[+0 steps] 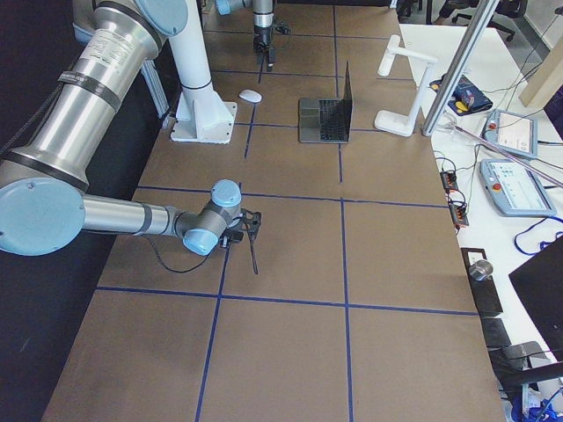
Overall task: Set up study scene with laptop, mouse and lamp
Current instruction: 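Grasp the black mouse pad with the right gripper while the left hovers over the mouse, then carry the mouse pad with the right gripper beside the laptop and release it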
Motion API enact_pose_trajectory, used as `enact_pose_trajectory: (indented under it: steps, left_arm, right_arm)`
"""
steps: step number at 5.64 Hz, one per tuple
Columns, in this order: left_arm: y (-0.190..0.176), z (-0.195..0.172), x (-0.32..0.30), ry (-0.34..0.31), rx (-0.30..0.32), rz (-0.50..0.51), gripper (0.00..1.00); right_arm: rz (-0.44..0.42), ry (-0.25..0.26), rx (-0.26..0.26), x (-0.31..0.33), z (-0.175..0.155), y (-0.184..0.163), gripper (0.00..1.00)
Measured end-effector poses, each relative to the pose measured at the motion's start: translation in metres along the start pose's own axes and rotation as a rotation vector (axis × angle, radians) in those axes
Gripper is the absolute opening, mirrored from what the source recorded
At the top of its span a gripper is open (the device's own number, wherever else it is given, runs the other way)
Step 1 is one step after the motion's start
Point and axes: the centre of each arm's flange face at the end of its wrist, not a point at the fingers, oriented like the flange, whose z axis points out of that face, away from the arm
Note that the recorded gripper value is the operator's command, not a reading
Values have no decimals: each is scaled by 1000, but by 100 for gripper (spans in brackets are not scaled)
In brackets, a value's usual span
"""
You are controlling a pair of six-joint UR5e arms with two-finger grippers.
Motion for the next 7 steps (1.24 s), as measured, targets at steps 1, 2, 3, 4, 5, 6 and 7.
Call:
enact_pose_trajectory:
  steps: [1, 2, 3, 4, 5, 6, 7]
  left_arm:
    - [0, -4, 0, 7, 0, 0, 100]
    - [-1, -5, 1, 10, 0, -1, 100]
    - [-1, -7, 1, 13, 0, -1, 100]
    - [-1, -8, 1, 15, 0, 0, 100]
    - [0, -9, 0, 15, -1, 0, 100]
    - [0, -9, 0, 14, -1, -1, 100]
    - [0, -10, 0, 16, -1, -1, 100]
  right_arm:
    - [-11, -62, 28, -34, -6, -10, 0]
    - [-17, -130, 61, -72, -9, -26, 0]
    - [-19, -189, 99, -109, -10, -44, 0]
    - [4, -225, 141, -143, -13, -67, 0]
    - [33, -235, 179, -174, -13, -101, 0]
    - [62, -240, 221, -206, -7, -152, 0]
    - [87, -248, 252, -229, -6, -204, 0]
